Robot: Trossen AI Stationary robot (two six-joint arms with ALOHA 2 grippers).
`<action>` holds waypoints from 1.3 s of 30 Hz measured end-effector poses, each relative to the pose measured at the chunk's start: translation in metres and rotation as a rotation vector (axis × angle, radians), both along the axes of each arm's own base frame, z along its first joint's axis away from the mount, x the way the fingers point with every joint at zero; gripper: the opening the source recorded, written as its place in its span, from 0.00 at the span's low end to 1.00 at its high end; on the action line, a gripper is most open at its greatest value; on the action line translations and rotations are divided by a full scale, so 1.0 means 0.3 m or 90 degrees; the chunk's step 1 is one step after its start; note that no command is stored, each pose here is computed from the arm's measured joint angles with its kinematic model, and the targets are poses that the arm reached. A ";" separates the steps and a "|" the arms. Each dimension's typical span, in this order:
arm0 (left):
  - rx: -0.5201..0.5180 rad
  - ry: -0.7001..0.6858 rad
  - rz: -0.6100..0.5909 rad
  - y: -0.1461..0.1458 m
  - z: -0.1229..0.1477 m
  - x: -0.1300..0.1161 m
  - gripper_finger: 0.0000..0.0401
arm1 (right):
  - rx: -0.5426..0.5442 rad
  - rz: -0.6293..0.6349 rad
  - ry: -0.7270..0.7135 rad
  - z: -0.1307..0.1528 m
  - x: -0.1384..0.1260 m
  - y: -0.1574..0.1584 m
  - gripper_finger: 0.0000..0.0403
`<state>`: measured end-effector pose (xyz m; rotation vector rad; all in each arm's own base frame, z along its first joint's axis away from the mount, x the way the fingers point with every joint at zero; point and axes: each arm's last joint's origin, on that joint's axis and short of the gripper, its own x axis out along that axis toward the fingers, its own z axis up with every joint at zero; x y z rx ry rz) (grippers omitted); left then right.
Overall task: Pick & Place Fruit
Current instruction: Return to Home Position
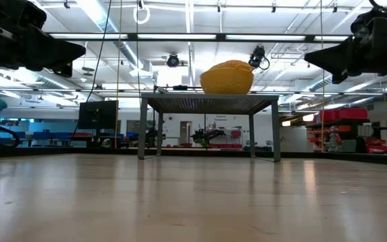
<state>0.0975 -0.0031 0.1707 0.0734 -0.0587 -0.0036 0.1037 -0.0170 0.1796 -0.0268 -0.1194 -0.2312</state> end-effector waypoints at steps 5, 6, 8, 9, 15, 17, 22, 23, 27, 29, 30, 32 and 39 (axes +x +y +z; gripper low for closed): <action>0.000 0.000 0.000 0.000 0.000 0.000 0.08 | 0.002 0.000 0.015 -0.011 -0.013 0.002 0.01; 0.000 0.000 0.000 0.000 0.000 0.000 0.08 | 0.003 0.000 0.017 -0.012 -0.016 0.002 0.01; 0.000 0.000 0.000 0.000 0.000 0.000 0.08 | 0.004 0.000 0.023 -0.017 -0.021 0.003 0.01; 0.000 0.000 0.000 0.000 0.000 0.000 0.08 | 0.004 0.001 0.025 -0.019 -0.024 0.003 0.01; 0.000 0.000 0.000 0.000 0.000 0.000 0.08 | 0.006 0.015 0.051 -0.033 -0.026 0.006 0.01; 0.000 0.000 0.000 0.000 0.000 0.000 0.08 | 0.004 0.034 0.059 -0.037 -0.026 0.009 0.01; 0.000 -0.001 0.000 0.000 0.001 0.000 0.08 | 0.000 0.069 0.067 -0.040 -0.024 0.017 0.01; 0.000 0.000 0.000 0.000 0.000 0.000 0.08 | 0.000 0.069 0.067 -0.040 -0.024 0.018 0.01; 0.000 0.000 0.000 0.000 0.000 0.000 0.08 | 0.000 0.080 0.067 -0.040 -0.024 0.024 0.01; 0.000 0.000 0.000 0.000 0.000 0.000 0.08 | -0.001 0.085 0.067 -0.040 -0.023 0.026 0.01; 0.000 0.000 0.000 0.000 0.000 0.000 0.08 | -0.001 0.087 0.067 -0.040 -0.023 0.028 0.01; 0.000 0.000 0.000 0.000 0.000 0.000 0.08 | -0.001 0.093 0.067 -0.040 -0.023 0.032 0.01; 0.000 0.000 0.000 0.000 0.000 0.000 0.08 | -0.009 0.106 0.065 -0.039 -0.022 0.044 0.01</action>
